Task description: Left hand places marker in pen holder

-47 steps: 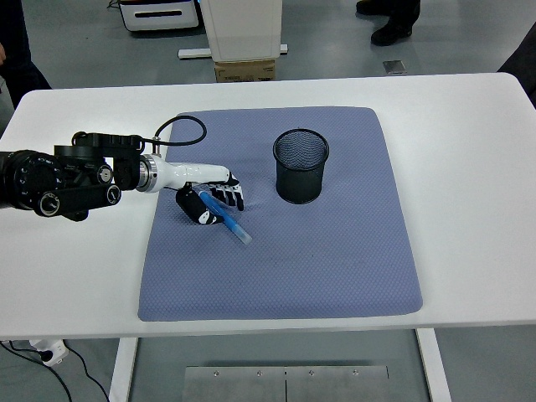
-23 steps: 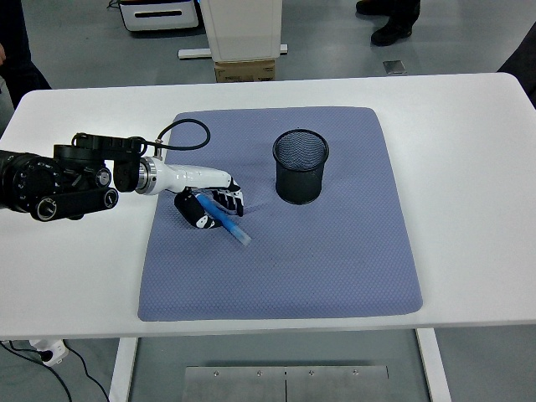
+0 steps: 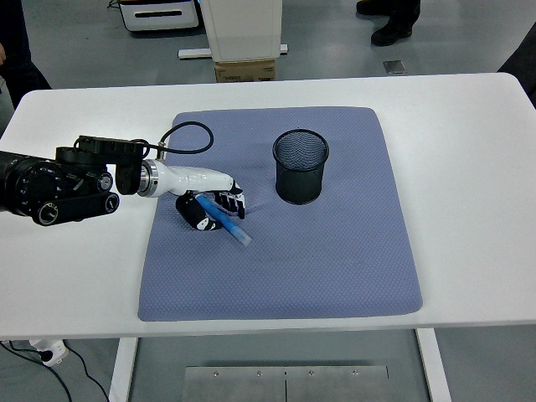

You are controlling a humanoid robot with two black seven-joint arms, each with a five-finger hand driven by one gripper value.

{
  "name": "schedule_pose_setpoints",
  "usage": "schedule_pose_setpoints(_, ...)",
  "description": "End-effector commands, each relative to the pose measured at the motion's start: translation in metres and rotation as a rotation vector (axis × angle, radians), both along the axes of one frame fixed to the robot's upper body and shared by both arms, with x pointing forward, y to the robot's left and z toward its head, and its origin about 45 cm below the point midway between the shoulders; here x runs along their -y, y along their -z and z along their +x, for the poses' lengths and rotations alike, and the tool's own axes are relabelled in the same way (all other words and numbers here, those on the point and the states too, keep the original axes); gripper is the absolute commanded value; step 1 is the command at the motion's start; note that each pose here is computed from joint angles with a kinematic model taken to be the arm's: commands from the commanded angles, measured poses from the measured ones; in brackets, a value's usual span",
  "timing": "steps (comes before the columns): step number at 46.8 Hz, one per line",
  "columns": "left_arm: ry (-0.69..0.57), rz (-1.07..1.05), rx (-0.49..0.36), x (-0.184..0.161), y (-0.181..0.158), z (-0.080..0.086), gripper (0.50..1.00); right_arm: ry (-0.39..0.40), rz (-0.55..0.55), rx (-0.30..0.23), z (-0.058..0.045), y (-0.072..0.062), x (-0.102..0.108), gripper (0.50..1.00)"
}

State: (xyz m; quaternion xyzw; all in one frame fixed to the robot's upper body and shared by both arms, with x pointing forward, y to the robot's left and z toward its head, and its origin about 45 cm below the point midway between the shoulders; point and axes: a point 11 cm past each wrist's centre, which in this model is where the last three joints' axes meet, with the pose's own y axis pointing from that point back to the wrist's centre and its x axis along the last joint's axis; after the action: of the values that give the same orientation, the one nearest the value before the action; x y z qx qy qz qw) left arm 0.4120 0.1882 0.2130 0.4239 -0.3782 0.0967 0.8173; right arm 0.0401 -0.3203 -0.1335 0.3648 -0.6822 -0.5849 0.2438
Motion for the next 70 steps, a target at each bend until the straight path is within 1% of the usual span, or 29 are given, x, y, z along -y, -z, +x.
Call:
schedule_pose_setpoints(1, 0.008, 0.010, 0.005, -0.0007, 0.0013, -0.0007, 0.631, 0.000, 0.000, 0.000, 0.0000, 0.0000, 0.0000, 1.000)
schedule_pose_setpoints(2, 0.008, 0.010, 0.005, -0.0007, 0.0013, -0.0007, 0.631, 0.000, 0.000, 0.000, 0.0000, 0.0000, 0.0000, 1.000)
schedule_pose_setpoints(3, 0.016, 0.014, 0.011, -0.0006, 0.0013, -0.0008, 0.616, 0.000, 0.000, 0.000, 0.0000, 0.0000, 0.0000, 1.000)
schedule_pose_setpoints(9, 0.027, 0.026, 0.015, -0.0010, 0.0021, -0.0014, 0.584, 0.000, 0.000, 0.000, 0.0000, 0.0000, 0.0000, 1.000)
schedule_pose_setpoints(11, 0.027, 0.026, 0.015, -0.0010, 0.0021, -0.0014, 0.564, 0.000, 0.000, 0.002, 0.0009, -0.0001, 0.0000, 1.000)
schedule_pose_setpoints(14, 0.026, 0.027, 0.015, -0.0011, 0.0021, -0.0013, 0.552, 0.000, 0.000, 0.000, 0.0000, 0.0000, 0.0000, 1.000)
schedule_pose_setpoints(15, 0.025, 0.027, 0.016, -0.0014, 0.0020, -0.0009, 0.508, 0.000, 0.000, 0.000, 0.0000, 0.0000, 0.0000, 1.000)
schedule_pose_setpoints(16, 0.025, 0.027, 0.016, -0.0014, 0.0020, -0.0009, 0.500, 0.000, 0.000, 0.000, 0.0000, 0.0000, 0.0000, 1.000)
schedule_pose_setpoints(37, 0.007, 0.020, 0.020, -0.0056, -0.0007, 0.0012, 0.500, 0.000, 0.000, 0.000, 0.0000, 0.0000, 0.0000, 1.000)
schedule_pose_setpoints(39, 0.007, 0.018, 0.020, -0.0049, -0.0005, 0.0011, 0.514, 0.000, 0.000, 0.000, 0.0000, 0.0000, 0.0000, 1.000)
schedule_pose_setpoints(41, 0.007, 0.018, 0.020, -0.0049, -0.0005, 0.0011, 0.514, 0.000, 0.000, 0.000, 0.0000, 0.0000, 0.0000, 1.000)
schedule_pose_setpoints(45, 0.006, 0.017, 0.019, -0.0049, -0.0006, 0.0011, 0.549, 0.000, 0.000, 0.000, 0.0000, 0.0000, 0.0000, 1.000)
schedule_pose_setpoints(50, 0.005, 0.016, 0.020, -0.0053, -0.0015, 0.0015, 0.572, 0.000, 0.000, 0.000, 0.0000, 0.0000, 0.0000, 1.000)
schedule_pose_setpoints(52, 0.005, 0.014, 0.021, -0.0050, -0.0018, 0.0017, 0.598, 0.000, 0.000, 0.000, 0.0000, 0.0000, 0.0000, 1.000)
schedule_pose_setpoints(55, 0.004, 0.015, 0.021, -0.0051, -0.0018, 0.0018, 0.619, 0.000, 0.000, 0.000, 0.0000, 0.0000, 0.0000, 1.000)
schedule_pose_setpoints(65, 0.005, 0.015, 0.019, -0.0050, -0.0017, 0.0016, 0.619, 0.000, 0.000, 0.000, 0.0000, 0.0000, 0.0000, 1.000)
schedule_pose_setpoints(70, 0.006, 0.016, 0.018, -0.0052, -0.0010, 0.0012, 0.607, 0.000, 0.000, 0.000, 0.0000, 0.0000, 0.0000, 1.000)
